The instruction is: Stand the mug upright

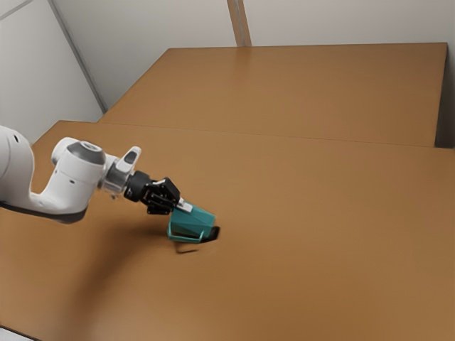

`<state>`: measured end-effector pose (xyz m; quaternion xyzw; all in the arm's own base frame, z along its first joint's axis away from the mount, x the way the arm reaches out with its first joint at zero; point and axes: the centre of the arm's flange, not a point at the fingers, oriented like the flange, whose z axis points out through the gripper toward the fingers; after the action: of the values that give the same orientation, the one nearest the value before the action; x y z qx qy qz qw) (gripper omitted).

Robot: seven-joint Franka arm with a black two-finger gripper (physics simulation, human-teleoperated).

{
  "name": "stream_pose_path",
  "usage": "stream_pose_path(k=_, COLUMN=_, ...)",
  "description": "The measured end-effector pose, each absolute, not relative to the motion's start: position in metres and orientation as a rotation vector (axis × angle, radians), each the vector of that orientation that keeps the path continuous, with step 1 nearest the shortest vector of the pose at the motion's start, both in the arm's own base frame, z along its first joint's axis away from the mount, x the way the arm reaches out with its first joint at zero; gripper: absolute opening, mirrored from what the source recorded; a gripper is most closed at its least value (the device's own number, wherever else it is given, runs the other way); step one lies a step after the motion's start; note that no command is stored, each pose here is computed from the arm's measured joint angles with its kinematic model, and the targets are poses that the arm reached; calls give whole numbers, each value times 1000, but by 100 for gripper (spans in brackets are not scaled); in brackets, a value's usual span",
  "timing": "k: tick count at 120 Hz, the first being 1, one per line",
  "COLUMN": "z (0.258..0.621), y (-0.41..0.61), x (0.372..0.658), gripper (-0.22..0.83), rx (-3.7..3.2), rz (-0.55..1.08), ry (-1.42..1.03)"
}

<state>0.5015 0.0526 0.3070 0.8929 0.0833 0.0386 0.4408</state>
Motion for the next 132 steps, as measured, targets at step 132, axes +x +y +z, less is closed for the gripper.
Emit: stream_pose_path(k=132, z=351, y=-13, x=565, gripper=-17, rx=3102, rz=-161, ry=-446)
